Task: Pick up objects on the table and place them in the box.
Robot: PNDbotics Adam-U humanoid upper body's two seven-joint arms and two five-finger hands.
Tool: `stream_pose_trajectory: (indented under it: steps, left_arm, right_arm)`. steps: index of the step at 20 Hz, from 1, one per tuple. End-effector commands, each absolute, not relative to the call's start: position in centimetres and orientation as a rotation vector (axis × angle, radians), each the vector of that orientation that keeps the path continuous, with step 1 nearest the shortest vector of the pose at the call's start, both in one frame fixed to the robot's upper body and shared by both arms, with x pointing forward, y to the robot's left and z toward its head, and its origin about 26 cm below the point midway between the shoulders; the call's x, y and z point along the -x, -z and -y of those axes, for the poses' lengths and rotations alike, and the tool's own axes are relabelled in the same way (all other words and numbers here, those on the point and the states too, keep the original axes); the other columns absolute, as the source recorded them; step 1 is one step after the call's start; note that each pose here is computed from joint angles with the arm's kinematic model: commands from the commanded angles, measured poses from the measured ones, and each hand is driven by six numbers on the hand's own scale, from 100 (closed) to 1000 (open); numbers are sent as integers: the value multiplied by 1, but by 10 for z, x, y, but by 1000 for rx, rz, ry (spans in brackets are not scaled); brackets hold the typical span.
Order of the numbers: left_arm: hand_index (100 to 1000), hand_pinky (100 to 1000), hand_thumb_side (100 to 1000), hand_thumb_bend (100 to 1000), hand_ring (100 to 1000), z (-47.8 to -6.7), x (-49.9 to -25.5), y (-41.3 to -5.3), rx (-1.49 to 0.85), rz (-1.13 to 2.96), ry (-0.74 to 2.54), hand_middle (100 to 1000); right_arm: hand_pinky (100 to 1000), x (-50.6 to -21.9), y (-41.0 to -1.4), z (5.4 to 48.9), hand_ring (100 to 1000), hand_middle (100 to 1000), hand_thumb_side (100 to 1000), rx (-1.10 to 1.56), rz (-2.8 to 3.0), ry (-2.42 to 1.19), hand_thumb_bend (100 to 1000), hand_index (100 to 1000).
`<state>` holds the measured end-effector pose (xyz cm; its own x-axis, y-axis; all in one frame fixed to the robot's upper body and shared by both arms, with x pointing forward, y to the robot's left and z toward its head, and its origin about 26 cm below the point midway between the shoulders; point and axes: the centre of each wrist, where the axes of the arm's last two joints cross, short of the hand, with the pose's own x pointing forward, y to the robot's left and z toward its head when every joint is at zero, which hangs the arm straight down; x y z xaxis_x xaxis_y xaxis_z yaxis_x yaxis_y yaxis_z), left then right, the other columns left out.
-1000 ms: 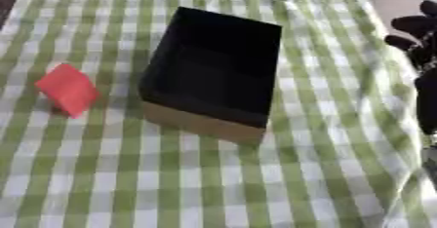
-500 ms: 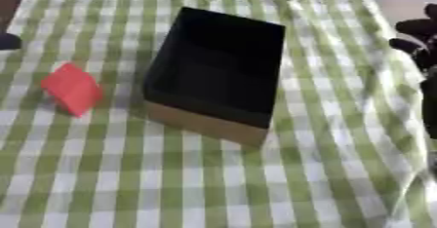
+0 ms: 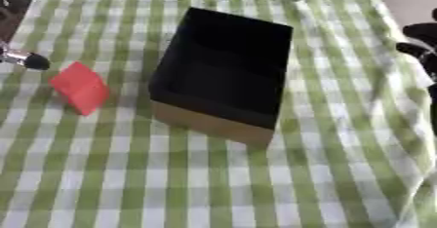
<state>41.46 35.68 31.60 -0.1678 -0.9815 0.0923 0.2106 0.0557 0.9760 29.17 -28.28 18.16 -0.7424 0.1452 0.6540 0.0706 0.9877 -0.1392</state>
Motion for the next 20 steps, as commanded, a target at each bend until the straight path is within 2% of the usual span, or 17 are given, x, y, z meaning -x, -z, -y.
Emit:
stream_pose_trajectory:
  steps: [1, 8, 13, 20]
  left_arm:
    - [1000, 833, 695, 955, 894, -356, -414, -331, -837, 1229, 1346, 899]
    - [1000, 842, 690, 975, 890, -343, -415, -336, -777, 1228, 1373, 877]
    - [1000, 829, 737, 1000, 887, -329, -417, -335, -766, 1178, 1432, 855]
    - [1000, 788, 767, 1000, 873, -326, -427, -317, -838, 1033, 1481, 821]
  right_arm:
    - [768, -290, -189, 284, 817, 685, 702, 157, 2424, -160, 100, 860]
    - [769, -290, -188, 283, 817, 685, 700, 157, 2415, -162, 100, 861]
    - [770, -290, -188, 283, 817, 683, 700, 155, 2414, -164, 100, 861]
    - [771, -289, -188, 283, 816, 681, 698, 149, 2407, -163, 100, 859]
